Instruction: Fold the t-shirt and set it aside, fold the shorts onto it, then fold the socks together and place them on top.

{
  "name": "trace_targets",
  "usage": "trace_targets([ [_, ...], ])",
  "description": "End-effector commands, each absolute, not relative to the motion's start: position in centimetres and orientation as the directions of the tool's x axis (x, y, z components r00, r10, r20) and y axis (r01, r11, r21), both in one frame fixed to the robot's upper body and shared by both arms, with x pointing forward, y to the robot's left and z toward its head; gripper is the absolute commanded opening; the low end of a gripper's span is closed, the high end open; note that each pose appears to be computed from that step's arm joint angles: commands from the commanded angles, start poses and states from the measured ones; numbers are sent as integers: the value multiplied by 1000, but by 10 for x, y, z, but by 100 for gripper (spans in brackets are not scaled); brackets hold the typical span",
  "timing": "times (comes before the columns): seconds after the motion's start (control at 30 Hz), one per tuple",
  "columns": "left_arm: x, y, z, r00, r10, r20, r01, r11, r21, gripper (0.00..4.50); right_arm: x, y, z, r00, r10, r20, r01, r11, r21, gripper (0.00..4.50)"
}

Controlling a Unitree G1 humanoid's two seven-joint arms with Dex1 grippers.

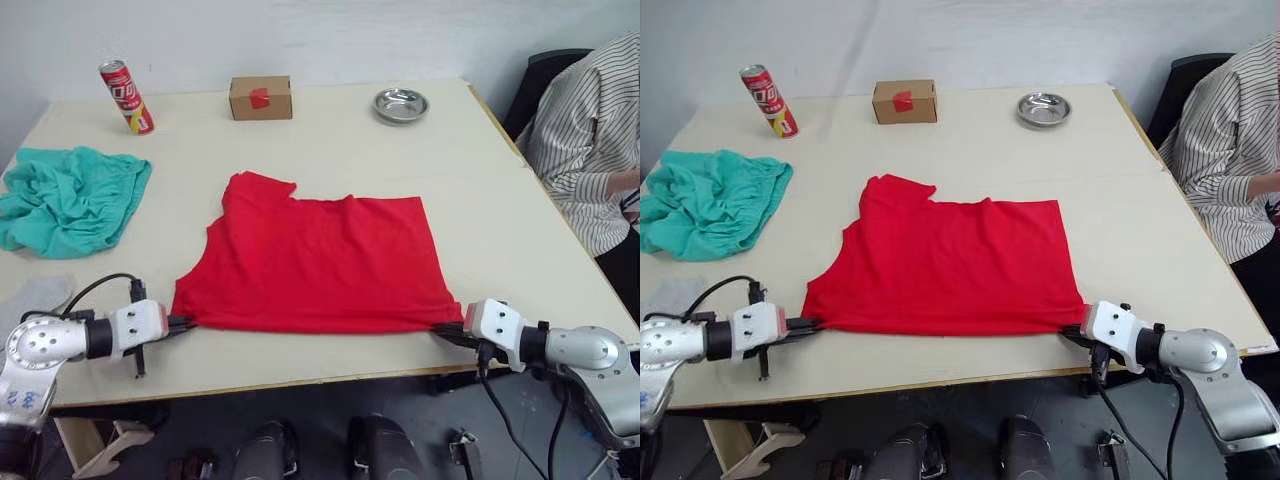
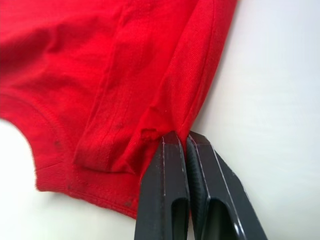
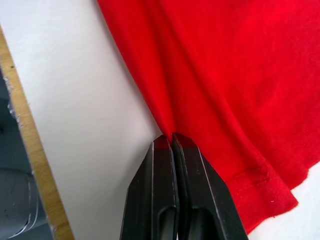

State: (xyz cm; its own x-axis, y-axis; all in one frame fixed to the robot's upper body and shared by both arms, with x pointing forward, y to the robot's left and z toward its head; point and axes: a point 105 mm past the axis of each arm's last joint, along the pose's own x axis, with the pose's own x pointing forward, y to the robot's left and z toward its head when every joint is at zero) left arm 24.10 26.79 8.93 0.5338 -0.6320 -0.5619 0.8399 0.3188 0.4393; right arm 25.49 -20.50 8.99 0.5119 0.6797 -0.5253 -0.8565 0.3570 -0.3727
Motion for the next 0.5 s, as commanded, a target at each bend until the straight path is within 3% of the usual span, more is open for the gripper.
trace_targets([
  [0.03,218,272,89,557,-589,-585,831,391,396,3,253,-215,89,486,658,-576,-873,334,-355,0],
  [0.3,183,256,82,587,-542,-601,801,498,333,3,242,-213,88,403,664,-630,-915,300,-269,0],
  [0.5,181,262,84,619,-509,-598,772,532,347,3,229,-214,82,377,660,-650,-926,283,-250,0],
])
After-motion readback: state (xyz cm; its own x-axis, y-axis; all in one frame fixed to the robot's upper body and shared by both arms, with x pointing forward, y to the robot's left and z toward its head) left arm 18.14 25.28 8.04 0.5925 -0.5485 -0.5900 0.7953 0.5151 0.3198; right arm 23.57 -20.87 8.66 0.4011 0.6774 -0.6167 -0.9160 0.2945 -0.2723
